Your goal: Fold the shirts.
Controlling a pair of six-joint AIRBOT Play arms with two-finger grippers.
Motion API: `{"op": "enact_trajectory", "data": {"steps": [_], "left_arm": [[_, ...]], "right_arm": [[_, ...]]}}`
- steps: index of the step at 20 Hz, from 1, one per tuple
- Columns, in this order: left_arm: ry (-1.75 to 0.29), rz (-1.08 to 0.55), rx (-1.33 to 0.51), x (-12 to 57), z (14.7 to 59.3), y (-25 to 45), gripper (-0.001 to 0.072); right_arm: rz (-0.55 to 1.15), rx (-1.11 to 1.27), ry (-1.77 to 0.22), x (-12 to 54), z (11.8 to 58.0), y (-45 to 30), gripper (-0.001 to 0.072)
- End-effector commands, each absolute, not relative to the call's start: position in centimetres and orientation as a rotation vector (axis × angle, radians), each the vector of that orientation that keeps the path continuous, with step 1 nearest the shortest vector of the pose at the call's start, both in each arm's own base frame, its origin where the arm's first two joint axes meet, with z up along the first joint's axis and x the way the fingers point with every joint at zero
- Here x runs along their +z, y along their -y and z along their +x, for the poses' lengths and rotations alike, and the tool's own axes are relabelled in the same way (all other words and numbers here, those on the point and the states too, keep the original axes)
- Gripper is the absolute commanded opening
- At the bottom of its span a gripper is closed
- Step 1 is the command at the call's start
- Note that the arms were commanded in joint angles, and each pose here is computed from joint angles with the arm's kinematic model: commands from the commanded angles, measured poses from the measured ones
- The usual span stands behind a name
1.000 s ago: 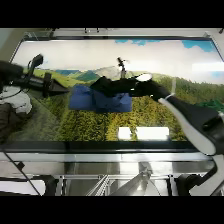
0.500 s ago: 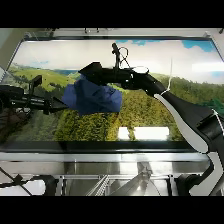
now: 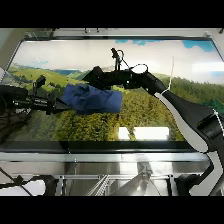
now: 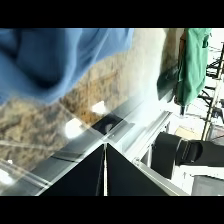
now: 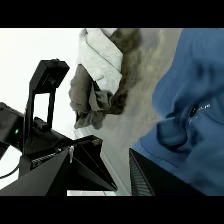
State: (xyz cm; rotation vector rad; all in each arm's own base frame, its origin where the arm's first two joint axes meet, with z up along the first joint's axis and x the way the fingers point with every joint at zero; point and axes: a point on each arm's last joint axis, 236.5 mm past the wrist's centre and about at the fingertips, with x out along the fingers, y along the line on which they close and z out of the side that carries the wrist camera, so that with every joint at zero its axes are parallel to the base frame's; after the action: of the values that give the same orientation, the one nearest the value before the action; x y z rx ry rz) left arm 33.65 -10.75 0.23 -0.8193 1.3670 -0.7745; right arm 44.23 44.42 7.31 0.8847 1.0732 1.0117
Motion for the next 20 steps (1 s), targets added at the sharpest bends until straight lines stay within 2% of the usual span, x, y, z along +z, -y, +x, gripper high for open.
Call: {"op": "enact_trajectory", "data": {"steps": [1,5,9,12,13,14,16,20], "left_arm": [[-1.358,-0.806,-0.779,0.2,33.7,10.7,0.0021],[-1.361,-0.813,-0.796,0.5,33.3,10.4,0.0021],[-1.337,-0.831,-0.783,0.8,33.8,9.4,0.0021],[-1.306,-0.845,-0.790,1.9,34.3,8.5,0.0021],[-1.301,-0.840,-0.804,2.4,34.3,8.4,0.0021],[-1.298,-0.833,-0.824,3.0,34.3,8.4,0.0021],[-1.293,-0.810,-0.859,4.2,34.3,8.4,0.0021],[-1.263,-0.777,-0.860,5.1,35.1,8.1,0.0021]], "right_arm": [[0.852,1.003,-1.071,7.4,44.1,-45.0,0.0366],[0.723,0.950,-1.118,7.5,45.4,-39.5,0.0366],[0.539,0.628,-1.305,3.3,46.8,-26.6,0.0367],[0.497,0.395,-1.414,-0.6,46.5,-19.6,0.0370],[0.509,0.373,-1.440,-1.9,46.0,-19.2,0.0401],[0.522,0.356,-1.463,-3.5,45.4,-19.1,0.0522],[0.571,0.344,-1.488,-6.3,44.1,-20.4,0.0637],[0.740,0.489,-1.459,-7.8,43.8,-25.5,0.0647]]}}
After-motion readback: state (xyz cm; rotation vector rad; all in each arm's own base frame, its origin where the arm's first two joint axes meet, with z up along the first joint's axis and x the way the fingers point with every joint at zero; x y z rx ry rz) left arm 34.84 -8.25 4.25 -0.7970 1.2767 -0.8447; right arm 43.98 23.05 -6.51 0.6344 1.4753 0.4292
